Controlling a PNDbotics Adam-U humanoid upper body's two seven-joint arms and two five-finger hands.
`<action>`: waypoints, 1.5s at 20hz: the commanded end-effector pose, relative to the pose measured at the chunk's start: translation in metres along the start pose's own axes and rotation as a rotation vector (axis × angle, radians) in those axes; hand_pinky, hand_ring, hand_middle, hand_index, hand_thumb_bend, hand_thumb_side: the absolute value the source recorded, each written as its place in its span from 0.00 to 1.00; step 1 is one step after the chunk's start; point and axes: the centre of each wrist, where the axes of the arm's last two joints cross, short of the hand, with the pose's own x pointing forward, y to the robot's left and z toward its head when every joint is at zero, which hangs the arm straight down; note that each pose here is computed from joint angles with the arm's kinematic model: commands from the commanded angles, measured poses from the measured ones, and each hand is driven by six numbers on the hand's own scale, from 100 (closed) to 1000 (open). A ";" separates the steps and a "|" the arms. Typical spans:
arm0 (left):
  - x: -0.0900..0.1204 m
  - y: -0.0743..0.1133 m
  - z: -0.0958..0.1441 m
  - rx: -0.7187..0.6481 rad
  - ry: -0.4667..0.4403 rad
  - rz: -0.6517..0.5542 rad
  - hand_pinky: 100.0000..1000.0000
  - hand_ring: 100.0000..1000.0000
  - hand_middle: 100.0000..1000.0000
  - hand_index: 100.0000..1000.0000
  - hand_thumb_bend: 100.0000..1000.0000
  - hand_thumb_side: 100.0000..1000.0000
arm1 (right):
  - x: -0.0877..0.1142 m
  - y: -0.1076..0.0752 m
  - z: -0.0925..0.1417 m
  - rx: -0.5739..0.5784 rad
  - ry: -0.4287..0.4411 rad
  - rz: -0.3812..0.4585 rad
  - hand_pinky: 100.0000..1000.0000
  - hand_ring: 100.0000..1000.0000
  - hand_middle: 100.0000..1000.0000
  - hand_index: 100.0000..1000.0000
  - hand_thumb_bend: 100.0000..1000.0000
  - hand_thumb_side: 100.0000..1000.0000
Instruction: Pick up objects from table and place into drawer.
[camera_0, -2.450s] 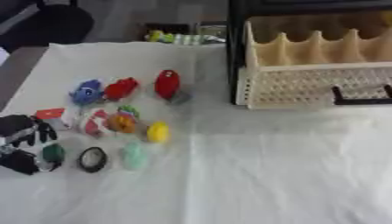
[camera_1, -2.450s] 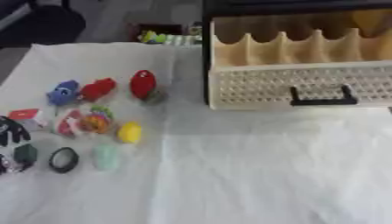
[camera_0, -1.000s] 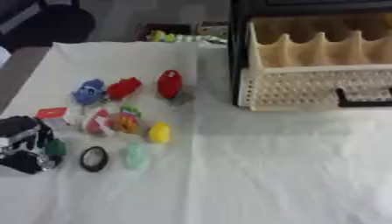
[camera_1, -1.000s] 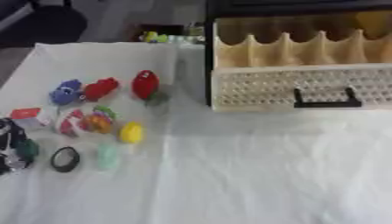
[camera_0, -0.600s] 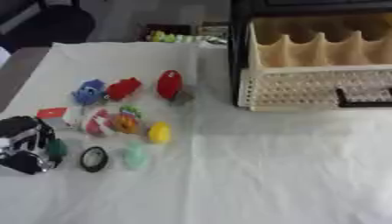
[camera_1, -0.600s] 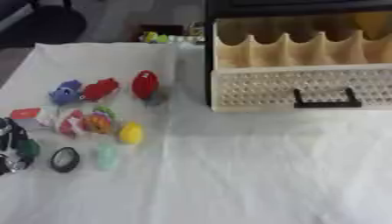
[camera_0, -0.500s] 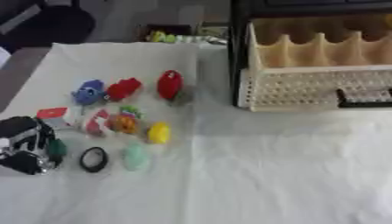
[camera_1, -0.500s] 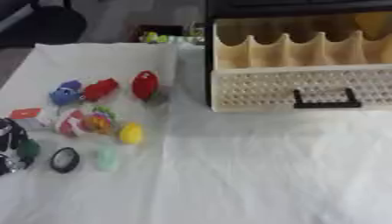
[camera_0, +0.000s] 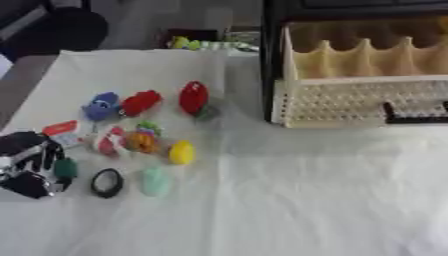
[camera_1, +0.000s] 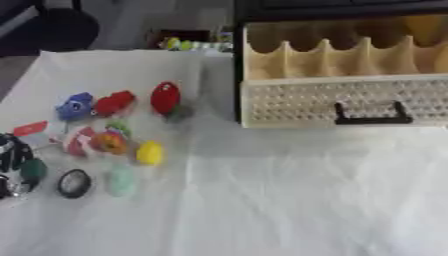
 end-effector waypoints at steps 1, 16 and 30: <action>-0.007 0.021 0.012 0.046 0.023 -0.025 0.29 0.42 0.39 0.49 0.00 0.17 | 0.006 -0.006 -0.005 -0.015 -0.026 0.012 0.31 0.30 0.28 0.70 0.37 1.00; 0.030 0.074 0.050 0.202 -0.099 -0.041 0.26 0.40 0.37 0.48 0.00 0.14 | 0.006 -0.008 -0.005 -0.021 -0.021 0.020 0.31 0.30 0.28 0.70 0.35 1.00; 0.098 0.147 0.077 0.396 -0.355 -0.044 0.24 0.39 0.35 0.47 0.00 0.15 | 0.007 -0.006 -0.005 0.005 -0.017 0.025 0.31 0.30 0.28 0.70 0.34 1.00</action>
